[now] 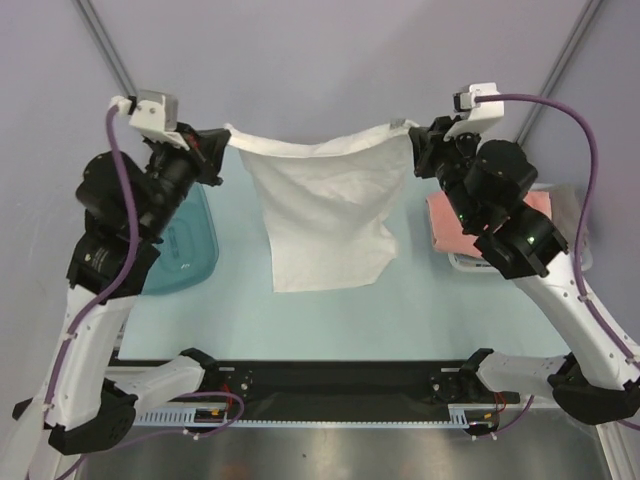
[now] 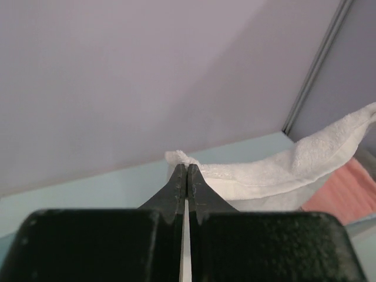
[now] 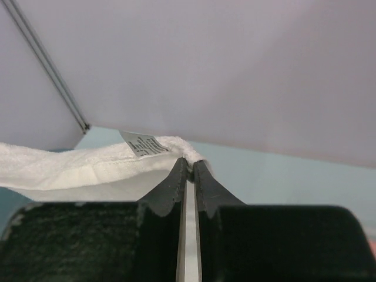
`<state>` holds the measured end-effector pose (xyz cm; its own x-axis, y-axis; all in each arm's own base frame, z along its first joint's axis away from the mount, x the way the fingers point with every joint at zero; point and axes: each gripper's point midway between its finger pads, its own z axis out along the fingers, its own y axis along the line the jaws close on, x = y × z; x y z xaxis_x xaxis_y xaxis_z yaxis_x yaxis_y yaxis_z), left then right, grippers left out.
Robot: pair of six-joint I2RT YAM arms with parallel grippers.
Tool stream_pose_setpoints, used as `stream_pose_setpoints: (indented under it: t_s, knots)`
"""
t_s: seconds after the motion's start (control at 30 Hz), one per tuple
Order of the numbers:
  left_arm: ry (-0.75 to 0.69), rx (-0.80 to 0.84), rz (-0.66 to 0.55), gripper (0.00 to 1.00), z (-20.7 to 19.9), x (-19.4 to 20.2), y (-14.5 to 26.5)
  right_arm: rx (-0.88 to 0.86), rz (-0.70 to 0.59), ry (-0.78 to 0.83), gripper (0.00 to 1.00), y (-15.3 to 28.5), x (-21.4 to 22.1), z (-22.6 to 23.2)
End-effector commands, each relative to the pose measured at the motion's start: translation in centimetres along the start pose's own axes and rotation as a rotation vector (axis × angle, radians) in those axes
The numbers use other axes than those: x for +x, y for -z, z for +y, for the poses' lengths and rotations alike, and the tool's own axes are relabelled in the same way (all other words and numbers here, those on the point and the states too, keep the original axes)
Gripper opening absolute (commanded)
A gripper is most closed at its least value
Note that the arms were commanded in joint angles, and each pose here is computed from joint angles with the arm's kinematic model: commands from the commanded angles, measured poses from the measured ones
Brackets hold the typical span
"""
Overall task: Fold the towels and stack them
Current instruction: Flatten out the crumpled towel
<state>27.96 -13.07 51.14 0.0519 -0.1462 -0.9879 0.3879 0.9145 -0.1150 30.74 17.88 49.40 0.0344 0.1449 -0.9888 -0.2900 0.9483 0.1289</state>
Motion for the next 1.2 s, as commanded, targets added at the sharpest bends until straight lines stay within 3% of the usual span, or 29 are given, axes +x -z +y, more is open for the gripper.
stream_pose_setpoints:
  t_s: [0.0, 0.17, 0.4, 0.8, 1.03, 1.17]
  knots:
    - [-0.078, 0.079, -0.233, 0.0, -1.6, -7.7, 2.6, -0.019, -0.188, 0.063, 0.0, 2.6, -7.5, -0.2]
    - [-0.086, 0.164, -0.37, 0.0, -3.4, -12.8, 5.0, -0.074, -0.321, 0.053, 0.0, 5.4, -13.2, 0.7]
    - [-0.107, 0.286, -0.572, 0.0, -5.4, -18.2, 10.1, -0.124, -0.429, 0.041, 0.0, 8.1, -17.4, 0.8]
    - [-0.101, 0.353, -0.68, 0.0, -6.6, -21.1, 12.6, -0.225, -0.554, 0.01, 0.0, 10.7, -22.0, 1.8]
    - [-0.085, 0.28, -0.624, 0.0, -5.5, -19.6, 9.2, -0.194, -0.537, 0.049, 0.0, 8.9, -21.0, 2.3]
    - [-0.082, 0.225, -0.54, 0.0, -4.8, -17.0, 4.1, -0.147, -0.468, 0.101, 0.0, 5.4, -17.9, 3.1]
